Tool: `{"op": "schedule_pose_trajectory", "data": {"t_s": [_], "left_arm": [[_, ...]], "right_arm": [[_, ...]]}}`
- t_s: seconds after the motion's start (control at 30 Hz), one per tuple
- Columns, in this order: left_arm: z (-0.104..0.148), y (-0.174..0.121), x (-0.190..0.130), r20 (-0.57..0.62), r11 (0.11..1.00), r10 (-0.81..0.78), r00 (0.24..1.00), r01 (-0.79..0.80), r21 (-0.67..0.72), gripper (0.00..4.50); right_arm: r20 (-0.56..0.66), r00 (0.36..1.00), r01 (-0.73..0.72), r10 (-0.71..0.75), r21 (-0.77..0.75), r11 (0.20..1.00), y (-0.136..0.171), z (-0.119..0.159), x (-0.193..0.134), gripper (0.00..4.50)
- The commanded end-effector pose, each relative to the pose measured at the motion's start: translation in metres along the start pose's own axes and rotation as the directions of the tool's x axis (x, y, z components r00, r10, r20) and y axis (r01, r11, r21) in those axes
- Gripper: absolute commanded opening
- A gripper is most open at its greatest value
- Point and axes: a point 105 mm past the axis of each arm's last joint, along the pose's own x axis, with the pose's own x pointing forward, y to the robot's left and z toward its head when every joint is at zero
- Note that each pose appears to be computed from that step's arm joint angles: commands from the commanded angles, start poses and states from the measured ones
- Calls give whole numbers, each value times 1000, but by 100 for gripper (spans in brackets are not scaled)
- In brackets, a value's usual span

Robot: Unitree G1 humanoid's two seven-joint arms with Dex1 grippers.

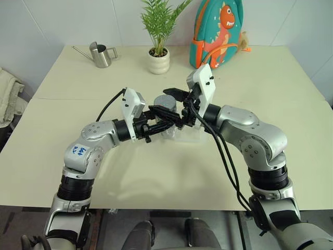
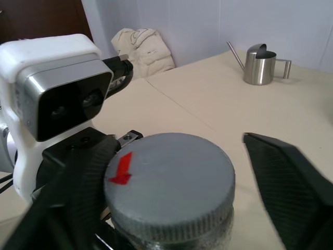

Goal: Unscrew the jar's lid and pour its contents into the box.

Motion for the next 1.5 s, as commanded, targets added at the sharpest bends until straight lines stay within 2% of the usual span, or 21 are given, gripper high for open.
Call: {"op": "schedule_pose_trajectory", "data": {"t_s": [0.03,0.13,0.2,0.23,0.33,0.43,0.5,0.7,0.73,0.8,0.93,1.07,1.2,1.5], "left_arm": [[18,-7,-1,43,998,-32,999,29,53,192],[18,-6,-3,39,998,-36,999,34,51,192],[19,-14,-4,30,992,-109,994,108,58,192],[23,-22,-5,46,980,-194,980,191,58,192],[29,-30,-6,65,936,-350,934,346,64,192],[31,-31,-4,38,895,-443,896,439,79,192],[31,-31,-1,21,876,-478,878,474,90,192],[37,-37,1,32,850,-521,853,515,115,192],[36,-35,0,32,856,-510,860,503,116,192],[35,-32,-4,27,868,-489,872,482,118,192],[35,-20,-16,9,895,-436,900,432,113,192],[30,-10,-28,-41,908,-402,915,404,110,192],[27,-1,-28,-36,930,-349,936,351,113,192],[25,2,-19,-21,941,-315,949,316,123,192]], "right_arm": [[95,995,-31,34,-36,999,6,24,-7,264],[91,995,-30,33,-34,999,4,23,-9,263],[87,994,-65,68,-43,997,5,25,-9,263],[71,975,-206,211,-78,976,21,28,-12,263],[-24,859,-510,512,-141,849,53,29,-24,263],[-99,760,-650,643,-165,742,63,32,-30,263],[-117,725,-688,679,-176,704,62,37,-30,263],[-97,736,-672,670,-230,704,51,51,-17,263],[-83,753,-651,653,-236,721,47,54,-14,263],[-87,757,-651,647,-188,736,45,53,-16,334],[-55,814,-574,579,-231,785,34,55,-15,449],[-56,865,-491,498,-297,819,19,53,-12,449],[-56,887,-452,459,-313,835,13,49,-9,449],[-52,925,-377,377,-255,890,17,38,4,449]]}}
